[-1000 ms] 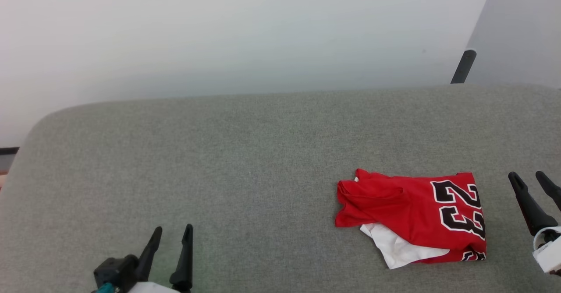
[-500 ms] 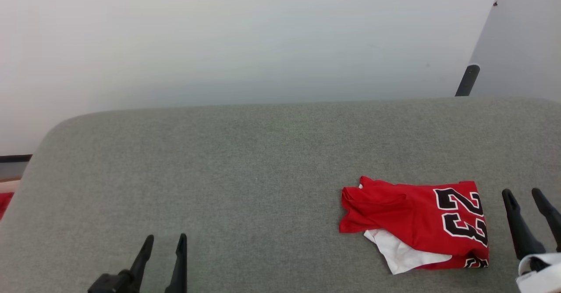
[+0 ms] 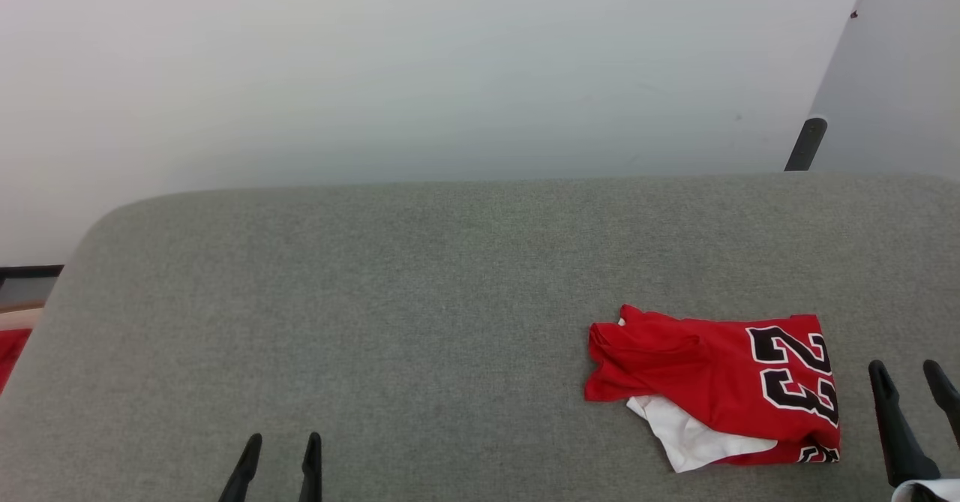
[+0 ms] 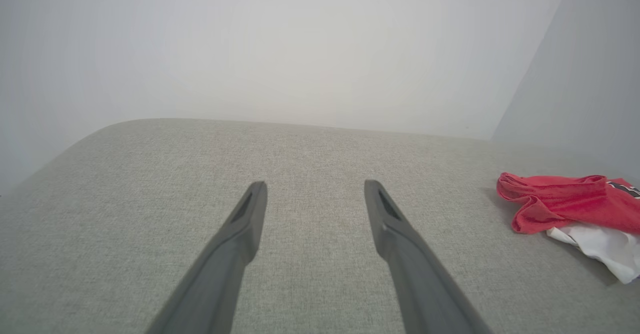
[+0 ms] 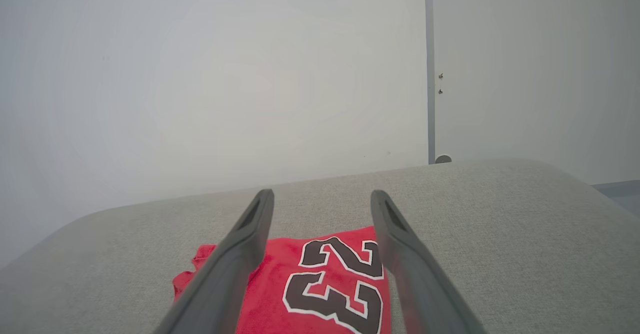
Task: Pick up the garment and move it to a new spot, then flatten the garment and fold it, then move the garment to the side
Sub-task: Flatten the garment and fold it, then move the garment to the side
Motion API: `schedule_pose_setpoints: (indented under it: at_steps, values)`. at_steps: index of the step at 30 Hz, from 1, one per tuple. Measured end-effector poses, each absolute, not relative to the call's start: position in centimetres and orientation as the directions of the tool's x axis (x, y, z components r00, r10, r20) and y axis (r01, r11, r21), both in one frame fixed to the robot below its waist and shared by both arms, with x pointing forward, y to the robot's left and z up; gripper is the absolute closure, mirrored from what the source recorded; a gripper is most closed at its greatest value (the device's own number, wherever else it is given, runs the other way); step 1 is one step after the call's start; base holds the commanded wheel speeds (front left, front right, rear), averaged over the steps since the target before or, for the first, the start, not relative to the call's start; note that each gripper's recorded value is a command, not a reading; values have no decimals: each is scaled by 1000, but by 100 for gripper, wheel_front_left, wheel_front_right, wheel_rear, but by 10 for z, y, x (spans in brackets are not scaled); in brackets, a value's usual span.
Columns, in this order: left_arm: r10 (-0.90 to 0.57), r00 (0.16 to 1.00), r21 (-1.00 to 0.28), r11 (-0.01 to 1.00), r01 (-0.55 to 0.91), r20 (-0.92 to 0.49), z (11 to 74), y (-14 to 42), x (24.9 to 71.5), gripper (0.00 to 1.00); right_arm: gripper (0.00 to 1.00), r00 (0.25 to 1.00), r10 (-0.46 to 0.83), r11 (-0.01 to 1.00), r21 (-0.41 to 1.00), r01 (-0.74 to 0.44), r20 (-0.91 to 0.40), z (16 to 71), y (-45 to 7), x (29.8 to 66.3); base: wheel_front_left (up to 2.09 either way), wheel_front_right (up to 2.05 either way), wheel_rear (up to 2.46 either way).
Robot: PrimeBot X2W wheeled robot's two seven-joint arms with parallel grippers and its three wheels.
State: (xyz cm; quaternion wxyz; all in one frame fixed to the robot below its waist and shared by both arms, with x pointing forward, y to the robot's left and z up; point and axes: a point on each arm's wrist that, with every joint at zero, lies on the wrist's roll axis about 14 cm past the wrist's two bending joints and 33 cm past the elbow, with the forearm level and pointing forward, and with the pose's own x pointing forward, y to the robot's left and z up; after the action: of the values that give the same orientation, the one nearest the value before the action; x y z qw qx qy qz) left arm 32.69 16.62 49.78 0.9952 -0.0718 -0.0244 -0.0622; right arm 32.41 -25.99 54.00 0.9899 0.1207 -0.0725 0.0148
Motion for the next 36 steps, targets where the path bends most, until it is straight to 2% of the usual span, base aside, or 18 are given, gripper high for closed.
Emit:
schedule_pose_setpoints:
  at_steps: [29,31,36]
  values:
    - [-116,992,-148,981,123,55,499,164,325,0,0,994,15,966,255,-43,110,535,-254,325,0,0,0]
    - [-116,992,-150,981,123,55,499,163,326,0,0,996,28,963,265,-49,81,529,-250,325,0,0,0]
    - [-128,991,-168,977,134,47,497,156,330,0,0,989,112,974,210,-88,-101,512,-247,337,0,0,0]
